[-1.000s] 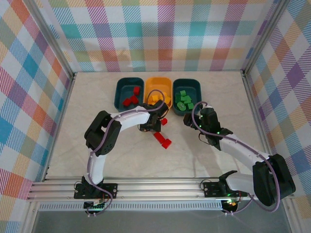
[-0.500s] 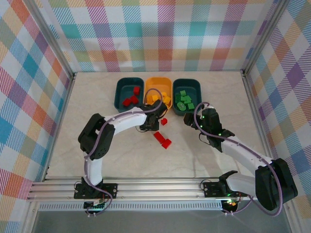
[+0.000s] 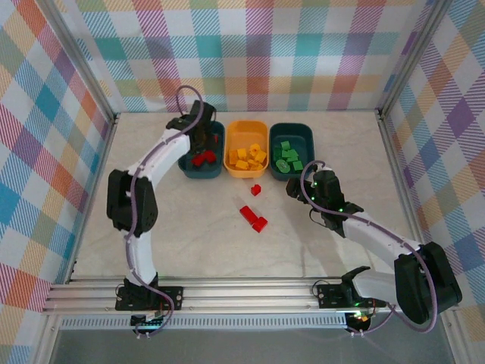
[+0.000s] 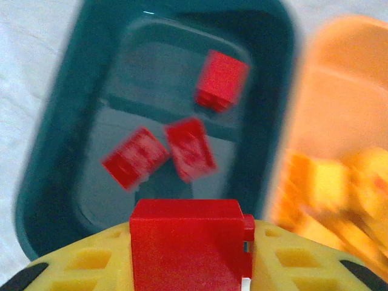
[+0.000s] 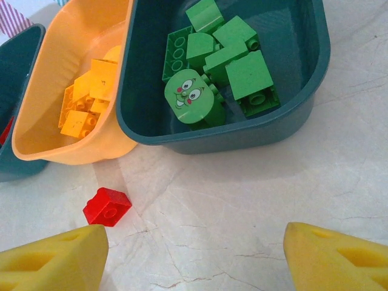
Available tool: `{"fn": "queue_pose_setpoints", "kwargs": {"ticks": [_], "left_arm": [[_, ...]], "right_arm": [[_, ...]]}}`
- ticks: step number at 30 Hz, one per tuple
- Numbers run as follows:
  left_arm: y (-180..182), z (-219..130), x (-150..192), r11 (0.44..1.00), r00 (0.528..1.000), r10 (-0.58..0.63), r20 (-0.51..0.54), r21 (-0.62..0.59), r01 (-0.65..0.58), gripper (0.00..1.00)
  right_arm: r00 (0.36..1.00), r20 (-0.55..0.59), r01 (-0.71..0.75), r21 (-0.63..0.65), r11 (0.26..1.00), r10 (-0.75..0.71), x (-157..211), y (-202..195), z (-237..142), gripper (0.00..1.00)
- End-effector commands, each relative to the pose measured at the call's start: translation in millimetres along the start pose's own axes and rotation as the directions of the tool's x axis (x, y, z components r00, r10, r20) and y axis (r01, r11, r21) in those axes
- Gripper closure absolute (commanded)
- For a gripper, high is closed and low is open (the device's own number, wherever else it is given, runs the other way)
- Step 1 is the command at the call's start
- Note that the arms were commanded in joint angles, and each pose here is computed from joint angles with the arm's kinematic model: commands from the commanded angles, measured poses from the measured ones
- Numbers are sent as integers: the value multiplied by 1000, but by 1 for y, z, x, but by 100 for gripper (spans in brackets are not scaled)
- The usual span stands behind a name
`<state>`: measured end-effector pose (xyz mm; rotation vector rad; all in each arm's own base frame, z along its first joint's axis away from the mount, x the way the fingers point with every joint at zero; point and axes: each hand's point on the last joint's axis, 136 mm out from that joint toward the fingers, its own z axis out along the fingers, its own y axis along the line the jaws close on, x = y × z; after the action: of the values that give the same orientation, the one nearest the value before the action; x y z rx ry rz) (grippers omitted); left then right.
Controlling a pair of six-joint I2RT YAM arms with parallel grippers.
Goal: Sort the legos into containers by color
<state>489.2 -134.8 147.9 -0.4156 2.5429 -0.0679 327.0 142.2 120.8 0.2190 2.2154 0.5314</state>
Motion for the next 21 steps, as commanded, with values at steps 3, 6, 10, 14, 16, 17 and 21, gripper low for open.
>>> {"fn": "queue_pose_setpoints", "kwargs": {"ticks": [3,6,10,14,16,17,21], "left_arm": [[3,47,12,999,992,27,-127,-31,-31,61],[5,60,1,996,992,35,-122,-75,-45,57],[6,57,-12,996,994,7,-107,-83,-16,41],[-14,10,-19,1000,999,31,-29,3,-30,18],[-25,-18,-11,997,997,71,10,21,-71,14],[-36,-32,-1,994,994,102,28,42,-103,14],[-93,-60,73,940,956,283,77,175,-292,17]], "right_arm": [[1000,13,-10,-19,1000,10,-1,5,1,24],[1000,2,-4,-26,1000,4,-1,7,2,24],[1000,-4,6,-21,1000,-6,0,7,3,23],[1000,1,12,-20,1000,-12,-1,8,2,23],[1000,4,15,-13,1000,-15,-1,7,2,23],[1000,11,16,-13,1000,-16,-3,7,1,23],[999,33,14,2,1000,-14,-6,4,-3,23]]}}
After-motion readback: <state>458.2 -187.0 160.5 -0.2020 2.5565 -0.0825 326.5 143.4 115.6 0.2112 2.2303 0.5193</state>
